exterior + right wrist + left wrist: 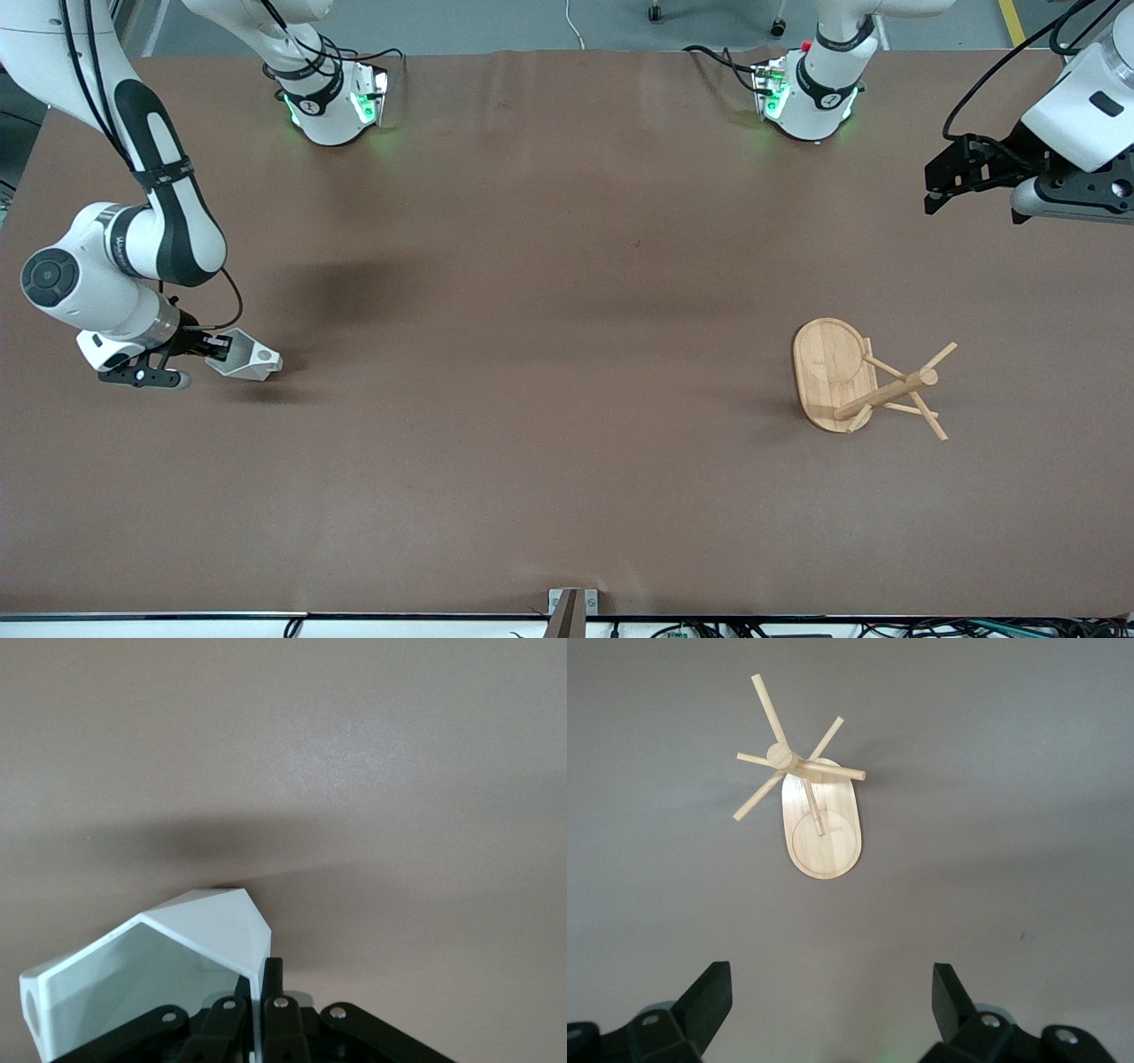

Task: Hang cup on rack
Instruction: 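Reach the right gripper to the white cup and grasp it, then lift the cup with the right gripper while the left gripper approaches, then grasp the cup with the left gripper from the right gripper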

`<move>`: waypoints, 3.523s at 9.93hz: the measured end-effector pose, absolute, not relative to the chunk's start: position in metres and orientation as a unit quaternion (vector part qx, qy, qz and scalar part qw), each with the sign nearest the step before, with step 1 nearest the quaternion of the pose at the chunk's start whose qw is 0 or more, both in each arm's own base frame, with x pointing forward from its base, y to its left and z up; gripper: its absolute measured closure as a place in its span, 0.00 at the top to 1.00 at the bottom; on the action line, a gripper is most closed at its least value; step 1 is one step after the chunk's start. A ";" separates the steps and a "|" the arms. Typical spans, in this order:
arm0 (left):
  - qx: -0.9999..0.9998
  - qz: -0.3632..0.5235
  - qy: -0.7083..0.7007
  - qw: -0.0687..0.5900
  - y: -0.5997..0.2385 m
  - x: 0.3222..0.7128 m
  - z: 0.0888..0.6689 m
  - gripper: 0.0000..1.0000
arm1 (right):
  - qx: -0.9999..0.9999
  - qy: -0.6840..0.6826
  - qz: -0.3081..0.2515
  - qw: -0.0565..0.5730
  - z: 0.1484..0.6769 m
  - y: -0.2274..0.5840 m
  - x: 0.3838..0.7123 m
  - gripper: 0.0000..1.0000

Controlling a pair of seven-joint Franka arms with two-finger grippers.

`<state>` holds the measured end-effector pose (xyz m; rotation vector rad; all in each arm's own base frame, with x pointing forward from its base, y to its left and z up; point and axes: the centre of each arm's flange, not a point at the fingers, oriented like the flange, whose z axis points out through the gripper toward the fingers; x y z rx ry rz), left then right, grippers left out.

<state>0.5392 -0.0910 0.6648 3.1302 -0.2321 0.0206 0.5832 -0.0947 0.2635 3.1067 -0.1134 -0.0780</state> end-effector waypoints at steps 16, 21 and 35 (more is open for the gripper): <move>0.936 0.053 -0.334 0.095 -0.384 0.455 0.642 1.00 | 0.874 0.007 -0.135 -0.466 0.414 0.322 0.553 0.04; 0.883 0.074 -0.455 0.087 -0.437 0.443 0.613 1.00 | 0.845 0.009 -0.162 -0.510 0.411 0.337 0.540 0.04; 0.796 0.066 -0.578 0.169 -0.461 0.467 0.511 1.00 | 0.833 0.008 -0.180 -0.523 0.418 0.329 0.525 0.04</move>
